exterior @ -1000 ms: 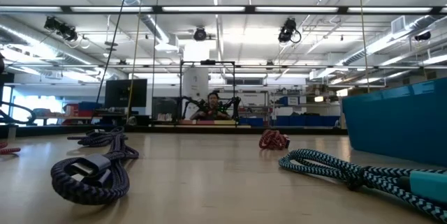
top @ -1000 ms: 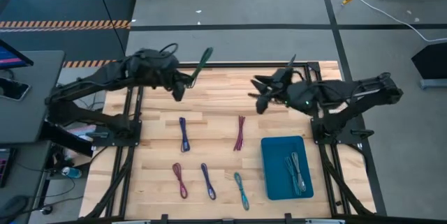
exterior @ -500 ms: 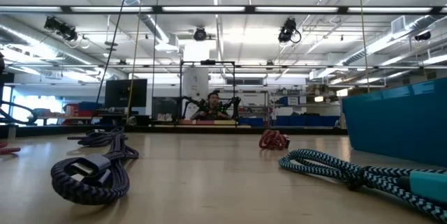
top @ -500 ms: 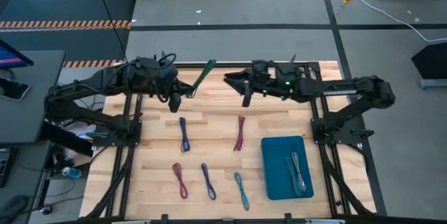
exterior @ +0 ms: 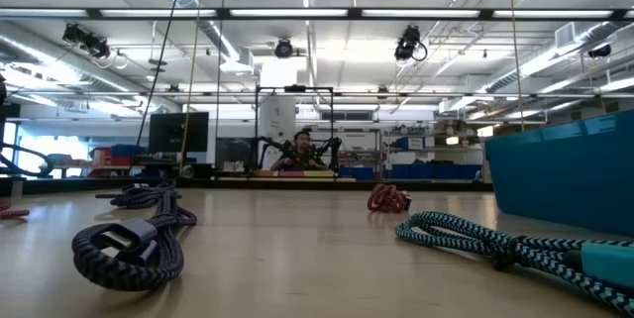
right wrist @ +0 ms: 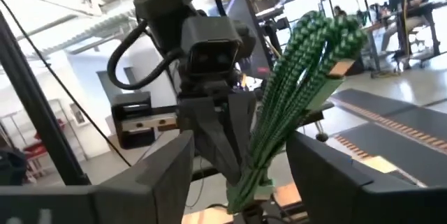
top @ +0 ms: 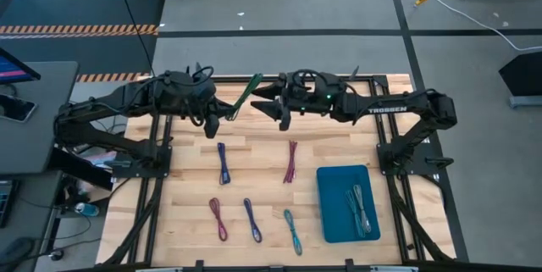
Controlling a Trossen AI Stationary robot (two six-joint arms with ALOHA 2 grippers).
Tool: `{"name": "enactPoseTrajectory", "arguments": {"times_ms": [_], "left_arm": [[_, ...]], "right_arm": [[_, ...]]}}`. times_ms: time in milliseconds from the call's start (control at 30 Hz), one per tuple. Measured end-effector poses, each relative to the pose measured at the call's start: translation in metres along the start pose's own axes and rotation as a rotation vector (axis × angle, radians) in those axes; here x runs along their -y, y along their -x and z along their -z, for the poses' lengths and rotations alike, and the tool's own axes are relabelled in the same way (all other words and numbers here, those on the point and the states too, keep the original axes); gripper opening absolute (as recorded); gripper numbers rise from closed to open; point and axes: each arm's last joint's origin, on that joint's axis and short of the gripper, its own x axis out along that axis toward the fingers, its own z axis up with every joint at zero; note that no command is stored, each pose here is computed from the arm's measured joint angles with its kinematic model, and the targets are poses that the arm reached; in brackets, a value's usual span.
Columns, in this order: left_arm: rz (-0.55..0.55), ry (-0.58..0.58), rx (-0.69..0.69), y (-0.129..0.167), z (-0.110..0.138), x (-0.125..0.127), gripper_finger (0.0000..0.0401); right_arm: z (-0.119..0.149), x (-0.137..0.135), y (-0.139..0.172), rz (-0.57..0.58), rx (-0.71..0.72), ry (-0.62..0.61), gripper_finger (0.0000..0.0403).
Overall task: Pick and place USB-C Cables
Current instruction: Put the green charger cable into the blue bin
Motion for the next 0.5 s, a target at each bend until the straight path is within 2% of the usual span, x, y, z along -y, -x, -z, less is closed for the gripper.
{"name": "enactPoseTrajectory", "arguments": {"times_ms": [500], "left_arm": [[0.03,0.017,0.024,0.001,-0.001,0.006,0.0014]], "right_arm": [[-0.011,0.032,0.005,0.056,0.007,0.034,0.0239]]}}
